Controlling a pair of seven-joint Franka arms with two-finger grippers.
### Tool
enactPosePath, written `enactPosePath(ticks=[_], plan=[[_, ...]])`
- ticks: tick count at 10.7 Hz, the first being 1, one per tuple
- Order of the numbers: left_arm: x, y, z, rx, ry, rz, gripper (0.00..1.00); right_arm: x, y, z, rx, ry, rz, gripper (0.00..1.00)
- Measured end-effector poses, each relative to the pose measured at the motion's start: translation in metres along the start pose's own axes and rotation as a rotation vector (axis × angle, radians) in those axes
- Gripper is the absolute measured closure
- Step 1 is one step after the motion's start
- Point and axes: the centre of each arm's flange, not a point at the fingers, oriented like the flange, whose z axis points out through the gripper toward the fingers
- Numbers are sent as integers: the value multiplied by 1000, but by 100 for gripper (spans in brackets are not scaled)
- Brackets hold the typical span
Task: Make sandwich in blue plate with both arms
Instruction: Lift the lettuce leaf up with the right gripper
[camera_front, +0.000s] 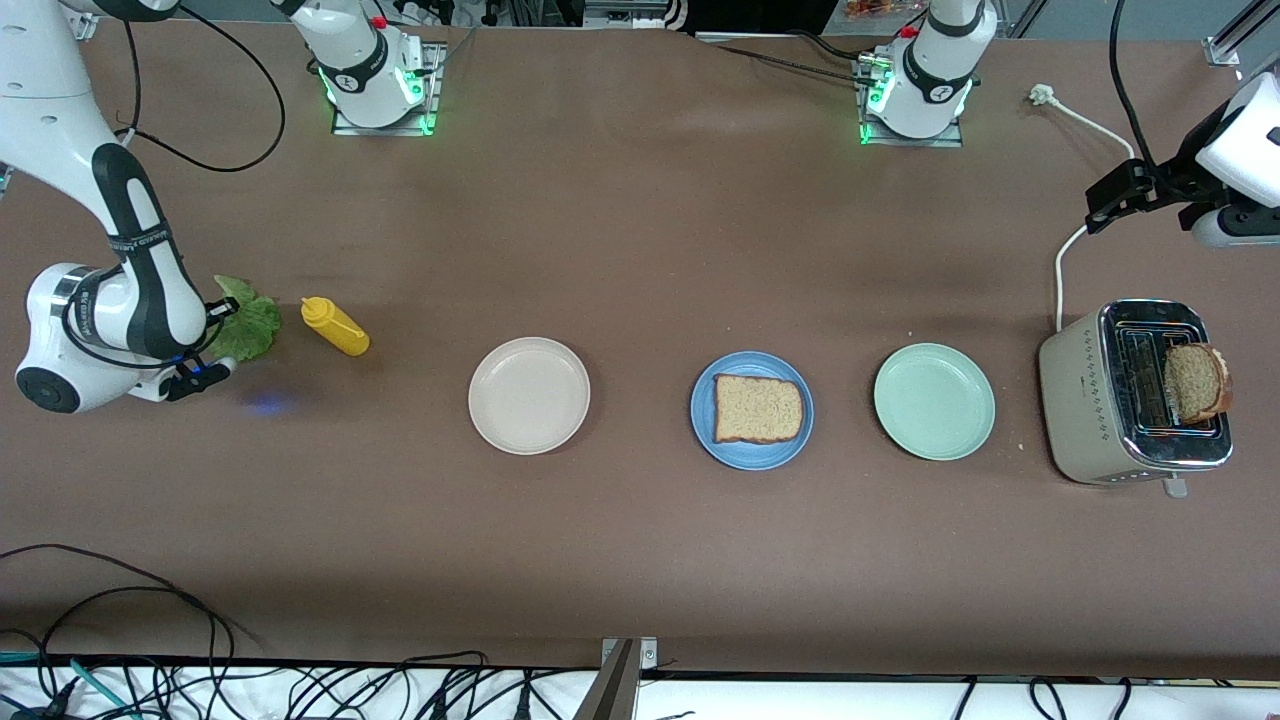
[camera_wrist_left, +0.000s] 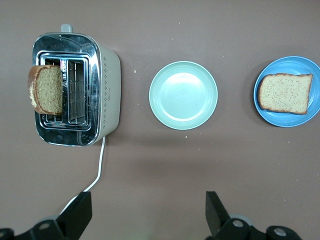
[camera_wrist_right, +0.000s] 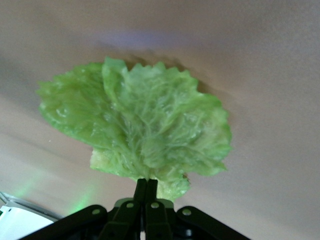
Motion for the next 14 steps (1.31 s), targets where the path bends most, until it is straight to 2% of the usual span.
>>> enactPosePath(ticks=[3,10,11,14], plan=[[0,0,0,0,0,-1,0,-1,1,-10,-10,16,2,99],[0,0,0,0,0,-1,0,-11,-17,-109,-59,48,31,99],[0,0,0,0,0,0,0,-12,-28,-132,-72,49,30,99],[0,0,0,0,0,1,0,-15,-82,-213,-133,94,1,99]])
